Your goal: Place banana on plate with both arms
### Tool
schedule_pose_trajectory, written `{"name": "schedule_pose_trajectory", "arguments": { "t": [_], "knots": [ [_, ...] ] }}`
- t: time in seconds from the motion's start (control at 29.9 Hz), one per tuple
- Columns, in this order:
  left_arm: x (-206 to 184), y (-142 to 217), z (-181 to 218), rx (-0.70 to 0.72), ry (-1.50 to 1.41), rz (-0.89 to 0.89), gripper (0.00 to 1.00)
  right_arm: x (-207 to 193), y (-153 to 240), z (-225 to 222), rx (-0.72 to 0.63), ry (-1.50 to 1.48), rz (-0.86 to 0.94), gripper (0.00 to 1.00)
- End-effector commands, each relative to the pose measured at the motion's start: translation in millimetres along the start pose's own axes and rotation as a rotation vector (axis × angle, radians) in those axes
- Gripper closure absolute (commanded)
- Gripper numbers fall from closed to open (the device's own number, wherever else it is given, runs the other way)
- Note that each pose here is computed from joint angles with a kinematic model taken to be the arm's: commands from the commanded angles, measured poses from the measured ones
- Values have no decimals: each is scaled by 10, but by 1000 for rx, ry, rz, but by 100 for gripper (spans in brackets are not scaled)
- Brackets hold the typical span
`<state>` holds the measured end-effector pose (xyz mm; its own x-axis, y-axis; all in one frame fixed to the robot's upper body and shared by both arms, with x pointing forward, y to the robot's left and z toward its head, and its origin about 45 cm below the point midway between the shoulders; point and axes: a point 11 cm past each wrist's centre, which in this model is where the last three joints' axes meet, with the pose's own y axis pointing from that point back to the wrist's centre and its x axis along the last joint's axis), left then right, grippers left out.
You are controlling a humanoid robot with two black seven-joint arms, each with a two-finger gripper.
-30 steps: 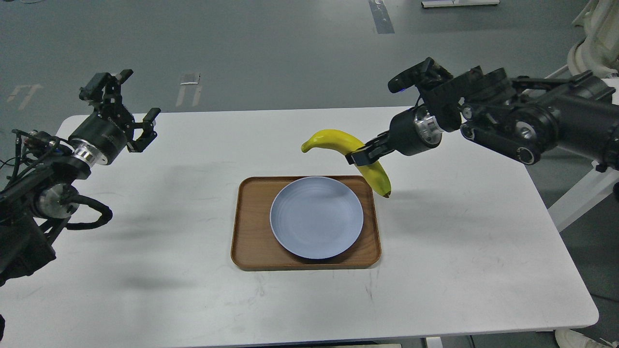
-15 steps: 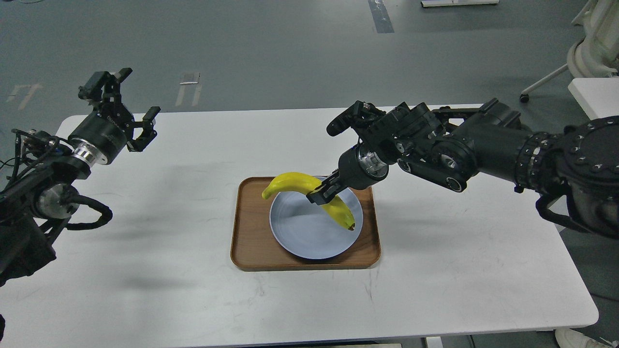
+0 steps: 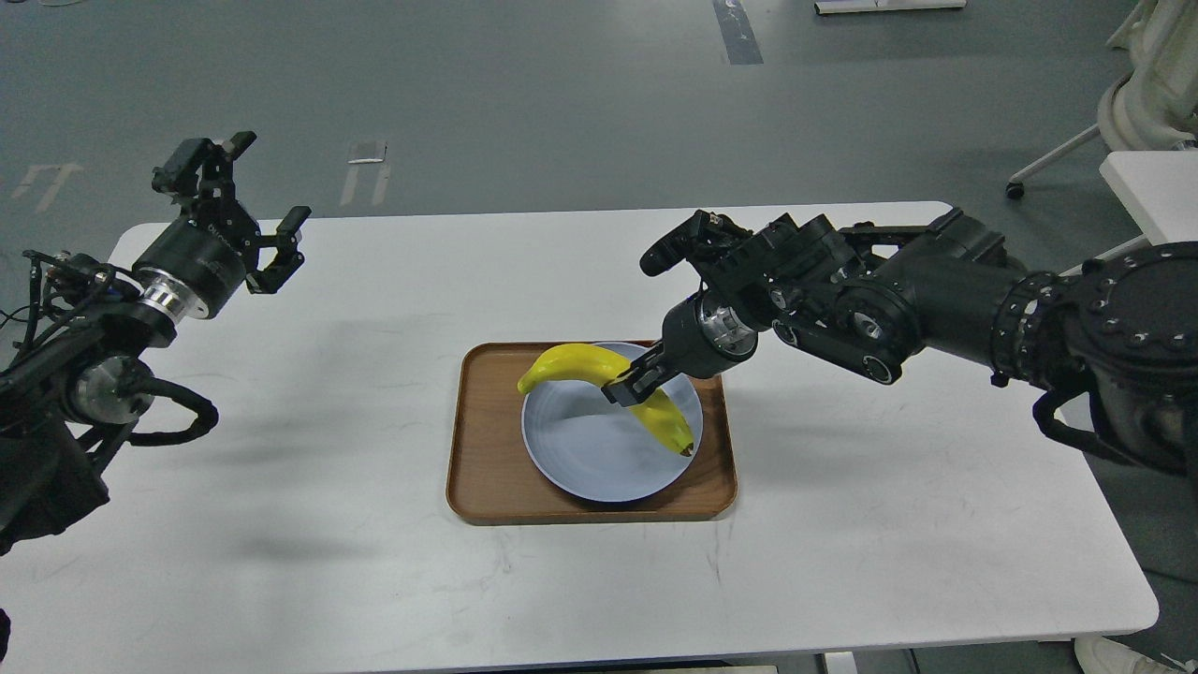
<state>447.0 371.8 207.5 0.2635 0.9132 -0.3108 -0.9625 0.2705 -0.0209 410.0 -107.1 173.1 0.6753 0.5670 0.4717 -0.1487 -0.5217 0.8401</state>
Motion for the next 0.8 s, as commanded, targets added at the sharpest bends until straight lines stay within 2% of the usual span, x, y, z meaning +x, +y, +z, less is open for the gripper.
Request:
{"name": "schedule_pose_trajectory", "arguments": {
  "t": [0.0,0.03,0.07,0.2,0.37,0.47,0.5,0.57,0.64,0.77],
  "knots": [
    [1,-3,9,-1,-1,0,2,9,3,-5,3,-3,5,23],
    [1,-4,12,-2,0,0,2,33,9,-13,9,-10,15,6],
    [1,-4,12,-2,0,0,2,45,26,-4,8,-14,20,2],
    [-2,-8,15,-2,-2,-1,2,178,179,52,29,-93,89,1],
    [4,-5,20,-2,-3,0,2,388,605,297,37,-218,238,0],
    [21,3,35,-3,-6,3,2,498,1050,644,71,-399,502,0],
    [21,3,35,-3,-6,3,2,498,1051,646,71,-400,503,0],
    [24,8,28,-2,-6,4,2,419,1145,807,124,-551,637,0],
    [-2,-1,-2,1,0,0,2,278,1201,967,233,-787,809,0],
    [-29,-10,-34,4,7,-5,2,52,1311,1184,384,-1082,1011,0]
  ]
}}
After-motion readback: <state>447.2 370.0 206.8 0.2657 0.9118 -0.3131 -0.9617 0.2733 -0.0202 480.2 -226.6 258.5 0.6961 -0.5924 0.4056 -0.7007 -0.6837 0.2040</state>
